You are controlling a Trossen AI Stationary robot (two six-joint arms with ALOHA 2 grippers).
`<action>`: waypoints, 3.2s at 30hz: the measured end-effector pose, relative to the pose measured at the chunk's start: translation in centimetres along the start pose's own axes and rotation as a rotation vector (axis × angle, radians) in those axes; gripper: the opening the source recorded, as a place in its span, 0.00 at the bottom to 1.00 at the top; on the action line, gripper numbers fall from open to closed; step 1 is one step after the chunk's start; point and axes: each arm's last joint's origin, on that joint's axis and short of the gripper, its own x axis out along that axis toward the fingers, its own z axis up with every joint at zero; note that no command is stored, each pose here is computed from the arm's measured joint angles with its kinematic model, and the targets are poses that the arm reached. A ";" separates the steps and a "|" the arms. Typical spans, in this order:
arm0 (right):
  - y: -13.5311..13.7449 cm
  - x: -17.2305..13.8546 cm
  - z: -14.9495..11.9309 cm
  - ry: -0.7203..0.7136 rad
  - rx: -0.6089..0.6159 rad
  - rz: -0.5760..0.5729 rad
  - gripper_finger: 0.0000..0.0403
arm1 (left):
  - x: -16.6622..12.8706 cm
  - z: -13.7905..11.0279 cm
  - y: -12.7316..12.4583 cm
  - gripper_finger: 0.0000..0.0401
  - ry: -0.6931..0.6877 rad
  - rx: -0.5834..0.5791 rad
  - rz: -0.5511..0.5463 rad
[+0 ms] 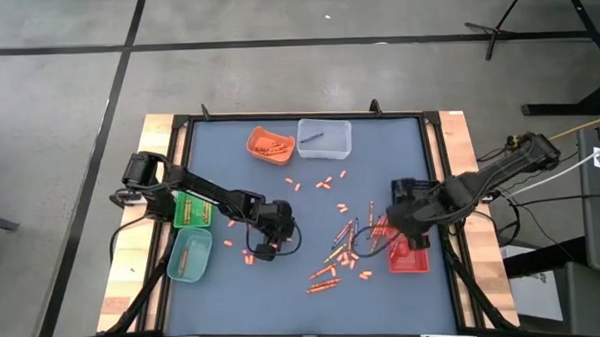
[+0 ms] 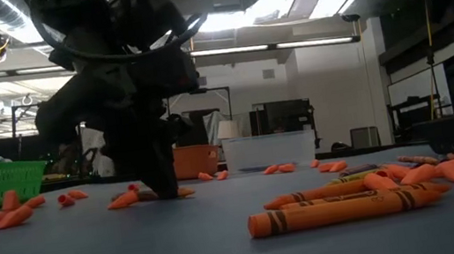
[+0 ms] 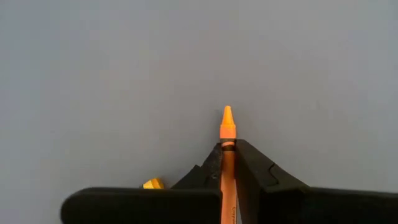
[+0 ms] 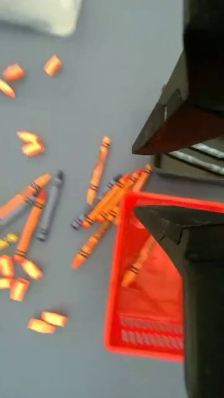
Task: Sort crayons
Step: Put the light orange crayon into the red bin
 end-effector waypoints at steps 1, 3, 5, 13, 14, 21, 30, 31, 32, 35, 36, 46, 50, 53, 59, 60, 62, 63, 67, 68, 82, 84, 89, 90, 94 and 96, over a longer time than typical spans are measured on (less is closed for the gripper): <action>-0.2 0.0 -0.6 -0.038 0.009 -0.008 0.35 | 0.0 0.1 0.0 0.01 -0.010 -0.006 0.001; -0.6 0.2 -1.6 -0.108 0.026 -0.022 0.35 | 0.1 0.3 0.0 0.01 -0.036 -0.020 0.006; -0.8 0.4 -2.5 -0.174 0.045 -0.020 0.35 | 0.2 0.6 0.1 0.02 -0.074 -0.019 0.023; -0.7 2.3 -3.7 -0.351 0.086 0.024 0.35 | -0.4 3.1 0.6 0.02 -0.339 -0.074 0.164; -0.6 2.6 -3.6 -0.364 0.074 0.012 0.35 | -0.5 3.5 0.7 0.02 -0.378 -0.075 0.174; -0.3 4.6 -2.6 -0.507 0.022 -0.129 0.35 | -1.8 5.6 0.9 0.02 -0.636 -0.099 0.260; 0.2 5.1 -0.5 -0.677 -0.002 -0.221 0.35 | -3.9 7.5 1.2 0.02 -0.922 -0.161 0.365; 0.2 5.0 -0.2 -0.702 0.000 -0.231 0.35 | -4.1 7.7 1.2 0.02 -0.954 -0.164 0.365; 0.2 4.9 0.2 -0.731 0.008 -0.237 0.35 | -4.4 7.9 1.2 0.02 -0.982 -0.166 0.364; -0.1 4.6 1.1 -0.813 0.044 -0.240 0.35 | -5.0 8.2 1.2 0.02 -1.053 -0.172 0.360; -0.3 4.5 1.4 -0.839 0.064 -0.241 0.35 | -5.1 8.3 1.1 0.02 -1.074 -0.173 0.359; -2.4 4.9 3.7 -0.986 0.140 -0.162 0.35 | -6.3 8.9 1.0 0.02 -1.193 -0.106 0.385; -2.8 5.5 4.4 -1.015 0.125 -0.105 0.35 | -6.5 9.0 1.0 0.02 -1.213 -0.101 0.388; -3.2 6.1 4.9 -1.027 0.140 -0.115 0.35 | -6.5 9.0 1.0 0.02 -1.216 -0.101 0.388; -3.5 7.0 5.8 -1.071 0.162 -0.127 0.35 | -6.7 9.0 1.0 0.02 -1.229 -0.102 0.389; -3.4 7.1 5.9 -1.074 0.162 -0.127 0.35 | -6.7 9.0 1.0 0.02 -1.229 -0.102 0.389; -3.4 7.3 5.9 -1.064 0.159 -0.127 0.35 | -6.7 9.0 1.0 0.02 -1.229 -0.102 0.388; -3.4 7.4 5.9 -1.062 0.159 -0.126 0.35 | -6.7 9.0 1.0 0.02 -1.228 -0.102 0.388; -3.4 7.4 5.9 -1.059 0.158 -0.126 0.31 | -6.7 9.0 1.0 0.02 -1.227 -0.102 0.388; -3.4 7.4 5.9 -1.059 0.158 -0.126 0.29 | -6.7 9.0 1.0 0.02 -1.227 -0.101 0.390; -3.4 7.4 5.9 -1.057 0.157 -0.127 0.03 | -6.6 9.0 1.1 0.02 -1.208 -0.046 0.428; -3.3 7.6 5.9 -1.044 0.153 -0.128 0.05 | -6.5 8.9 1.1 0.02 -1.194 -0.046 0.429; -3.3 7.9 5.6 -1.001 0.146 -0.137 0.05 | -6.2 8.8 1.2 0.03 -1.162 -0.068 0.414; -3.3 8.0 5.5 -0.986 0.145 -0.139 0.04 | -6.1 8.8 1.2 0.04 -1.153 -0.076 0.407; -3.3 8.3 5.2 -0.935 0.154 -0.134 0.02 | -5.5 8.5 1.3 0.12 -1.093 -0.082 0.404; -3.2 8.5 5.0 -0.906 0.169 -0.122 0.04 | -5.1 8.3 1.3 0.16 -1.050 -0.088 0.399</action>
